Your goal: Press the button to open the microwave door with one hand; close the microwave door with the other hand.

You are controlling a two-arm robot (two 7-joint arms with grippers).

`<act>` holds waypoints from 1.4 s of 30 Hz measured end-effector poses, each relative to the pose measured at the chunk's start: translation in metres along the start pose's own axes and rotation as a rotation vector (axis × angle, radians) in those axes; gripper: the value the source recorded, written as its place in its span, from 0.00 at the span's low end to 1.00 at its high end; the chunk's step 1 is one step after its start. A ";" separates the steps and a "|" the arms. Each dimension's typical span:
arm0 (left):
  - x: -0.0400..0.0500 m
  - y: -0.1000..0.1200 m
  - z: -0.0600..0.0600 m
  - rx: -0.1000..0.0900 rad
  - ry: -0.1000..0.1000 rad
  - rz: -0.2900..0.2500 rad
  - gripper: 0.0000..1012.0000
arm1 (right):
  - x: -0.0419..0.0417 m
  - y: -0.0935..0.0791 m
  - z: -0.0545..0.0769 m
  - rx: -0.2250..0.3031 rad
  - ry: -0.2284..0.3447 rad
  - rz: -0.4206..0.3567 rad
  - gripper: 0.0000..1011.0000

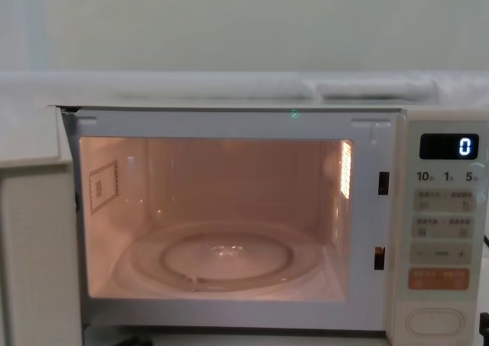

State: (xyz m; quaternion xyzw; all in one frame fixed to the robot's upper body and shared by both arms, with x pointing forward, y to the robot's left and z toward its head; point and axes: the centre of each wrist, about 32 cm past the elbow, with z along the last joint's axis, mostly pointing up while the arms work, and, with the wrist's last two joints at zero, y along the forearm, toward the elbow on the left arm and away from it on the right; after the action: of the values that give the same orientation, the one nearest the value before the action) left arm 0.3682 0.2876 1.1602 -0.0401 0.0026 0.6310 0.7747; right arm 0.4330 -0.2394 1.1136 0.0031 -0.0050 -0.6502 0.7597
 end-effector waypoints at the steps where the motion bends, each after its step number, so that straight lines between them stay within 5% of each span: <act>1: 0.0016 0.001 0.002 -0.002 -0.001 -0.012 0.00 | 0.0000 0.000 0.000 0.000 0.000 0.000 0.99; 7: 0.0133 0.009 0.017 -0.015 -0.016 -0.094 0.00 | 0.0000 0.000 0.000 0.000 0.000 0.000 0.99; 15: 0.0266 0.017 0.042 -0.075 -0.014 -0.253 0.00 | 0.0000 0.000 0.000 0.000 0.000 0.000 0.99; 26: 0.0256 0.015 0.058 -0.089 -0.047 -0.399 0.00 | 0.0000 0.000 0.000 0.000 0.000 0.000 0.99; 42: 0.0137 0.002 0.059 -0.100 -0.064 -0.456 0.00 | 0.0000 0.000 0.000 0.000 0.000 0.000 0.99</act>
State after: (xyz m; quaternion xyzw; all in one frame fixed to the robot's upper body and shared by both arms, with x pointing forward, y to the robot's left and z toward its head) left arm 0.3662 0.3052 1.2183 -0.0577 -0.0622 0.4400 0.8940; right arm 0.4330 -0.2393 1.1135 0.0031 -0.0049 -0.6502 0.7598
